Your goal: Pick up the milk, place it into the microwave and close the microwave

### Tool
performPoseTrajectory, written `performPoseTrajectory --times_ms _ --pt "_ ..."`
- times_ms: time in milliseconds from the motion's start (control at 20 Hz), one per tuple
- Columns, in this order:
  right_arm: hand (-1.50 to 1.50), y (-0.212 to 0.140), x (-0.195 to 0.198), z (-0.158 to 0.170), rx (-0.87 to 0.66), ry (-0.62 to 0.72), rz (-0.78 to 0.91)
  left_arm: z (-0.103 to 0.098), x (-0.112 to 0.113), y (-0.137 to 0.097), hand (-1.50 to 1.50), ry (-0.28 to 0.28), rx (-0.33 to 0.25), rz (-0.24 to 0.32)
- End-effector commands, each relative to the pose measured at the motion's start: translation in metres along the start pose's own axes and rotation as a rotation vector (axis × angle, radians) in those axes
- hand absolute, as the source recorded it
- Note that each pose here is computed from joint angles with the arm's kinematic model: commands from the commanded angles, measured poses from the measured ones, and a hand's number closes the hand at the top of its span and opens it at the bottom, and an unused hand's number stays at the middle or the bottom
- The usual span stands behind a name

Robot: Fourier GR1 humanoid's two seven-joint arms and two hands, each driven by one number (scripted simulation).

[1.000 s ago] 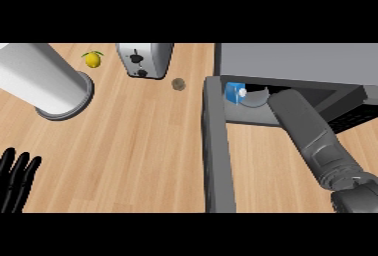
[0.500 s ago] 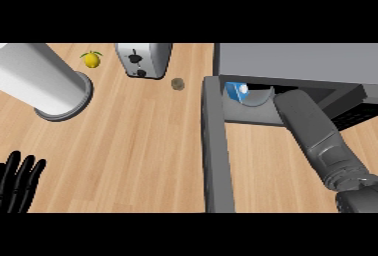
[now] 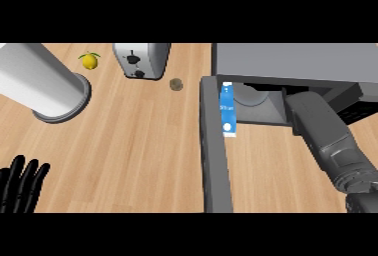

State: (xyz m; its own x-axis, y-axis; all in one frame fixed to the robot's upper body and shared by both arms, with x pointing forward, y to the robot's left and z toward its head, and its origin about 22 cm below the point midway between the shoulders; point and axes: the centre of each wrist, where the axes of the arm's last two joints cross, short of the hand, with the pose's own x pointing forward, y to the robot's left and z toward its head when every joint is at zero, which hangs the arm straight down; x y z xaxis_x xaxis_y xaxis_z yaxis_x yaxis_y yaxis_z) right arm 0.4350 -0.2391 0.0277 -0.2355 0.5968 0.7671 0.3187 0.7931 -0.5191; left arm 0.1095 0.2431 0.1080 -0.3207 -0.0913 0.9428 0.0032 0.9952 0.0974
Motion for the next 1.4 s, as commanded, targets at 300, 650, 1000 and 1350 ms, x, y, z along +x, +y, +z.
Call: performPoseTrajectory --times_ms 300,650,1000,1350 --pt "-1.50 -0.005 -0.029 0.027 0.037 0.017 -0.194 0.004 0.009 -0.008 -1.50 0.004 -0.005 0.016" --pt "-1.50 -0.004 -0.042 0.043 0.152 0.046 -0.336 0.005 -0.005 -0.016 -1.50 0.010 -0.001 0.017" --pt "-1.50 0.005 -0.074 0.096 0.165 0.152 -0.349 0.002 -0.002 -0.009 -1.50 0.007 0.022 0.026" --pt "-1.50 0.012 -0.083 0.122 0.179 0.173 -0.464 0.008 -0.006 -0.021 -1.50 0.026 -0.002 0.038"
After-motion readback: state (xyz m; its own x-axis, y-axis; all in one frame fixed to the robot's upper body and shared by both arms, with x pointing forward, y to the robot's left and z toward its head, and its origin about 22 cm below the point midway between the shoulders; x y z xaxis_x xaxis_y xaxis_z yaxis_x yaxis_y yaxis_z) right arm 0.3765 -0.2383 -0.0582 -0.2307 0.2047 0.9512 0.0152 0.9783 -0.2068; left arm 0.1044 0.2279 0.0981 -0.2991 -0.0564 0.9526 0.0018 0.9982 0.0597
